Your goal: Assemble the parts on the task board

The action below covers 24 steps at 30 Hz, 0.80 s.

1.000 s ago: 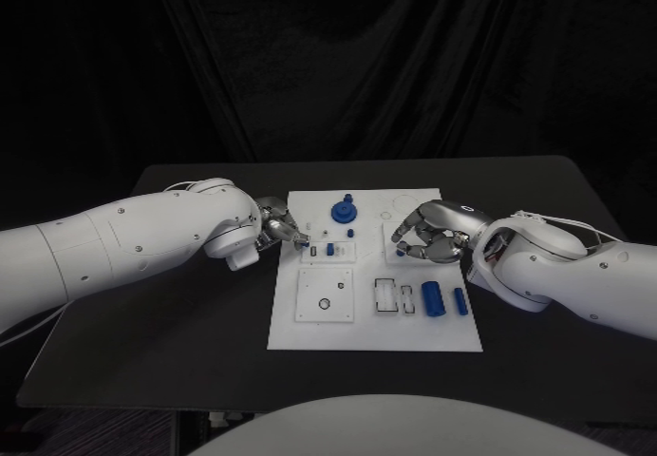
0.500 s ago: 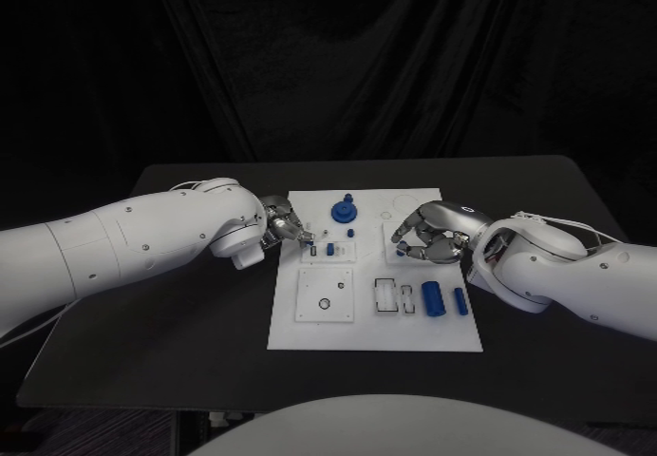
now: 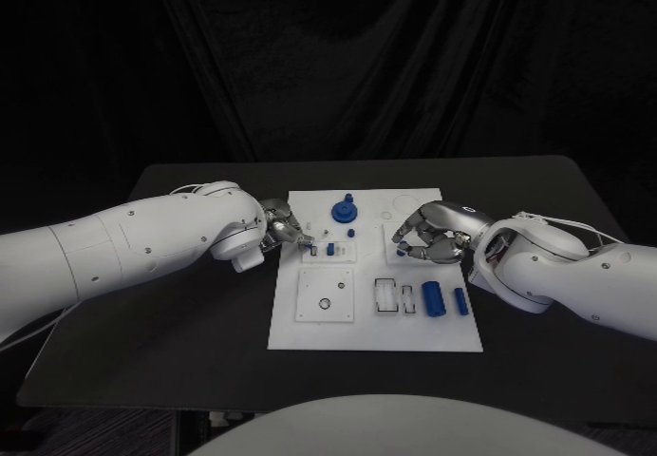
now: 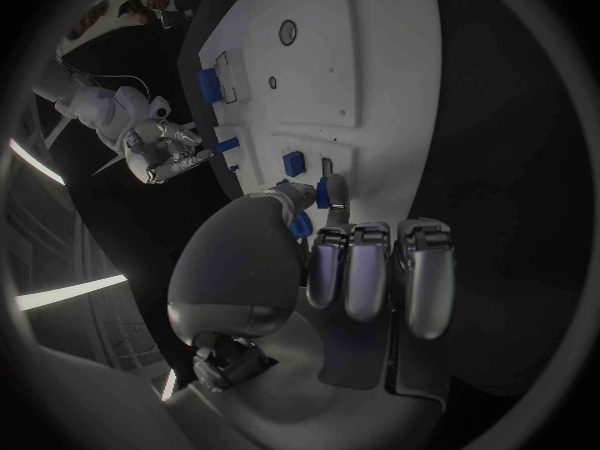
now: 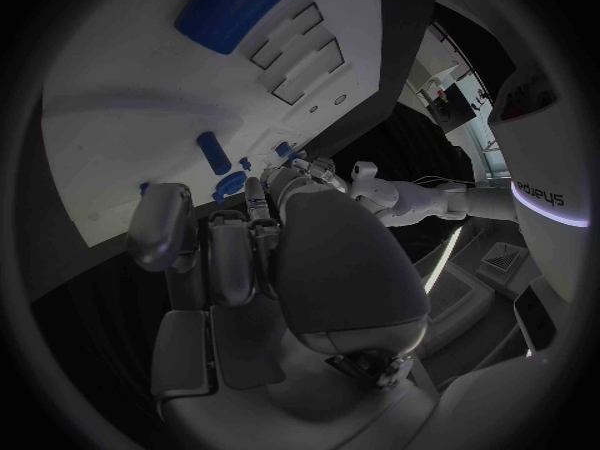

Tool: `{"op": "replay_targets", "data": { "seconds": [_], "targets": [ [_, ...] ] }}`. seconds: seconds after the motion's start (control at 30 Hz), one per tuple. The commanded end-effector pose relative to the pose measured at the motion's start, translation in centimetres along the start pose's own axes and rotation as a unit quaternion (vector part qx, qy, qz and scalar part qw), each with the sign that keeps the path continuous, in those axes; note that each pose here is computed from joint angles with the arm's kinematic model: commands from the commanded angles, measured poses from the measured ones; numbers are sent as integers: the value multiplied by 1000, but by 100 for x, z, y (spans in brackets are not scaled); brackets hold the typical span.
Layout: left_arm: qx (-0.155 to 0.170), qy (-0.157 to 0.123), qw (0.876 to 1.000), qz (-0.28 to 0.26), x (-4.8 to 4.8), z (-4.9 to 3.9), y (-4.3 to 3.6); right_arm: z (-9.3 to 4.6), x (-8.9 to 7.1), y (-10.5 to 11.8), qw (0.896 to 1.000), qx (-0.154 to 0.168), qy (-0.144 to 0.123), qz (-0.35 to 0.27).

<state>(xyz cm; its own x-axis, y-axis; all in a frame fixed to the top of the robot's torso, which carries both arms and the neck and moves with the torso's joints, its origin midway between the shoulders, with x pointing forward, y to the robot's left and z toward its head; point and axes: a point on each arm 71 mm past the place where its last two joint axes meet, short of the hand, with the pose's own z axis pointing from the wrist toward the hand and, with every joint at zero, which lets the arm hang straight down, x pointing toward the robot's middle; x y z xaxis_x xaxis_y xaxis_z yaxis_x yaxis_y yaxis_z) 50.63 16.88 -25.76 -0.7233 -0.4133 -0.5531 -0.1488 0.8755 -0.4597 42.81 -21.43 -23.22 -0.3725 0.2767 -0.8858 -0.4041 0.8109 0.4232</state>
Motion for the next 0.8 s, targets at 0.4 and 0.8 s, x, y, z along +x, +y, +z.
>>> {"op": "replay_targets", "data": {
  "seconds": [0.4, 0.8],
  "targets": [
    [7, 6, 1000, 1, 85, 39, 5, -22, -3, -24, 1000, 8, -4, 2],
    [8, -3, 1000, 13, 105, 58, 30, -13, 1, -9, 1000, 6, -5, 2]
  ]
}}
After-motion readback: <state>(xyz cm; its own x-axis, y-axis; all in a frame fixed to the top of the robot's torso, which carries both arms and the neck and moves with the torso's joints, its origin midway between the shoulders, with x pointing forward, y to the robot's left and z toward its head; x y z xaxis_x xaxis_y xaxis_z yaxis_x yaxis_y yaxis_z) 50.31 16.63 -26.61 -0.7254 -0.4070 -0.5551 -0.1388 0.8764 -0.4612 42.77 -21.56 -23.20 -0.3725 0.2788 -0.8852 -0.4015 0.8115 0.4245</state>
